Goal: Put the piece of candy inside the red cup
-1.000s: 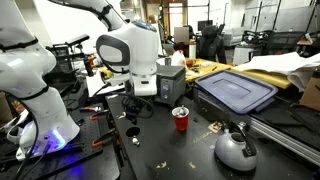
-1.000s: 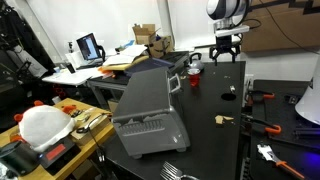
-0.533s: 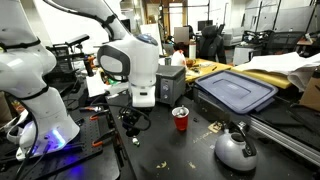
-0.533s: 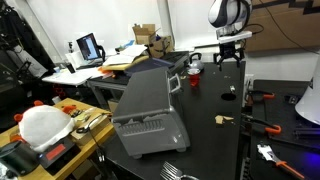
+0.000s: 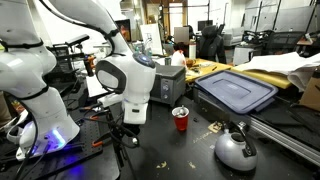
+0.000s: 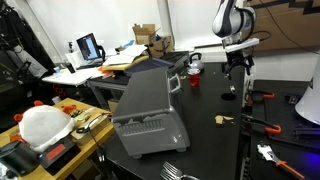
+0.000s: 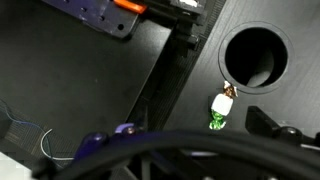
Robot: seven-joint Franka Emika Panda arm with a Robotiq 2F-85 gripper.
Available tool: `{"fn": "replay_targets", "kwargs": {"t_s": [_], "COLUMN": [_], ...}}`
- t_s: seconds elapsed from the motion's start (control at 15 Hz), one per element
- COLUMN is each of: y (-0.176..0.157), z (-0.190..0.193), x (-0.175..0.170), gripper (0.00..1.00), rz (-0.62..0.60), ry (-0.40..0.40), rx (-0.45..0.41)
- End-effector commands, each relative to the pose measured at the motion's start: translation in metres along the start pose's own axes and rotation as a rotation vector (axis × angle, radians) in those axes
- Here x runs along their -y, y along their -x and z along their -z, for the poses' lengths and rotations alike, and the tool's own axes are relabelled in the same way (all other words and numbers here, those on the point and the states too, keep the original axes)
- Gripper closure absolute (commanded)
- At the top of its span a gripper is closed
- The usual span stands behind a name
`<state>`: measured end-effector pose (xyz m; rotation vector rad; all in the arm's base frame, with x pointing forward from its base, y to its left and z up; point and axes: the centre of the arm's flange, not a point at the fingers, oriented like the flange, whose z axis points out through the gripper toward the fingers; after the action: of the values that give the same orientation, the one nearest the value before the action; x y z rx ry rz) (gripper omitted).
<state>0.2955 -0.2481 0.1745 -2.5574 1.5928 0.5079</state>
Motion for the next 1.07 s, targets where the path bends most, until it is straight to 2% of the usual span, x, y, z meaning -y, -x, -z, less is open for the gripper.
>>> {"fn": "replay_targets", "kwargs": {"t_s": [0.0, 0.6, 1.0], "y": [0.005, 0.003, -0.021], "z": [-0.024, -0.036, -0.031], "x": [-0.004, 0.014, 0.030], "gripper": [0.00, 0.00, 0.00], "rz": [0.028, 0.085, 0.035], "ry": [0.004, -0.056, -0.130], "rx": [0.051, 0.093, 0.077]}}
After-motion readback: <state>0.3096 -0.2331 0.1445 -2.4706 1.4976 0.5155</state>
